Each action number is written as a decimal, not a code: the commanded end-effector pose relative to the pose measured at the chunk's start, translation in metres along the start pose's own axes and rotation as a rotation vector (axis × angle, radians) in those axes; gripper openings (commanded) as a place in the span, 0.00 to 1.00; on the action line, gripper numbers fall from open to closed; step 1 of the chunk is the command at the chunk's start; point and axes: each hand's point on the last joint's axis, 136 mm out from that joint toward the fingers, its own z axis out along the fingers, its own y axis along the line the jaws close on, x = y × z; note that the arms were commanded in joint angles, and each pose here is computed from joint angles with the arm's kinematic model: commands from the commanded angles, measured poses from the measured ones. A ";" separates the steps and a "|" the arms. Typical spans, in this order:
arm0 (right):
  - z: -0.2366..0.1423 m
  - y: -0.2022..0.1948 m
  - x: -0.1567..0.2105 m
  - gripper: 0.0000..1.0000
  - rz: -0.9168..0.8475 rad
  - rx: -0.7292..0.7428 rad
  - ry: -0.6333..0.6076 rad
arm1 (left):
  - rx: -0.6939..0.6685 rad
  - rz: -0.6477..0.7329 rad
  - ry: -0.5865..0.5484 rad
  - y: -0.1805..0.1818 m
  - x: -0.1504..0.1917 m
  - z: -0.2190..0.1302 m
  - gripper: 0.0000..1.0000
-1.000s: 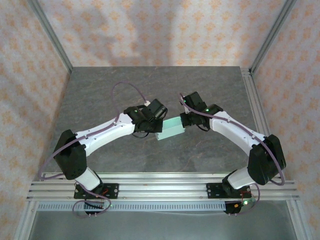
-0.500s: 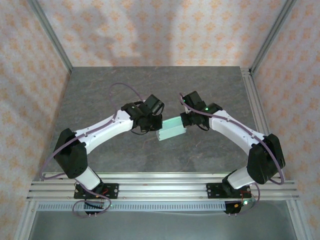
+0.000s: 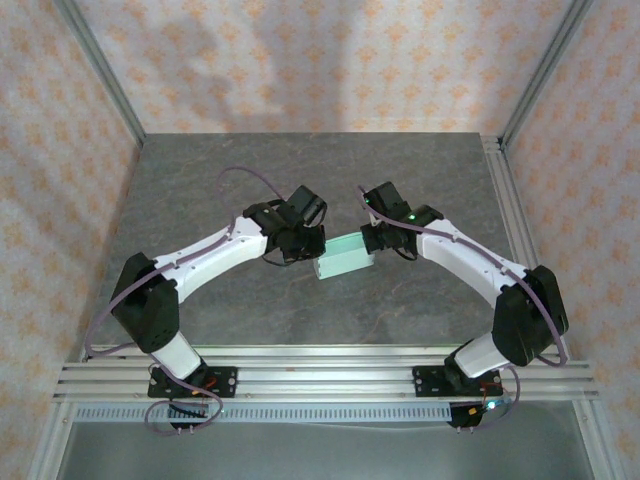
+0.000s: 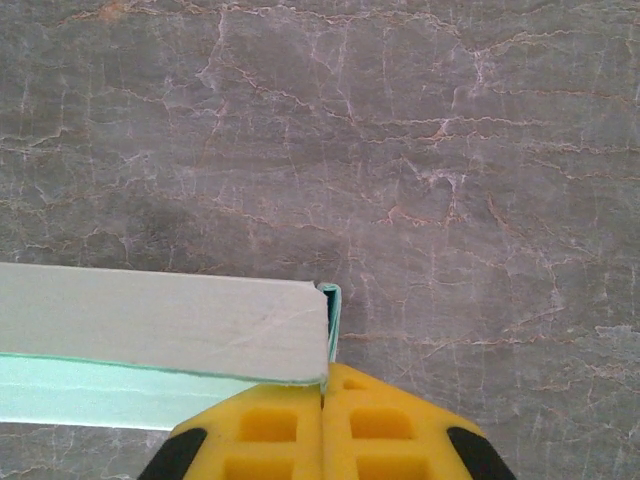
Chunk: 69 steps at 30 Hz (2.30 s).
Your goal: Fold the paper box
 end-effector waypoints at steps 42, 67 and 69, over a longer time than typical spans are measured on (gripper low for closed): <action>0.027 0.007 0.029 0.00 -0.057 -0.051 -0.102 | 0.084 -0.004 -0.114 -0.007 -0.022 -0.024 0.62; -0.010 0.011 0.005 0.53 0.002 -0.099 -0.223 | 0.018 -0.089 -0.021 0.028 0.001 0.020 0.37; -0.022 0.015 0.002 0.64 -0.013 -0.136 -0.281 | 0.017 -0.081 -0.021 0.028 0.001 0.019 0.37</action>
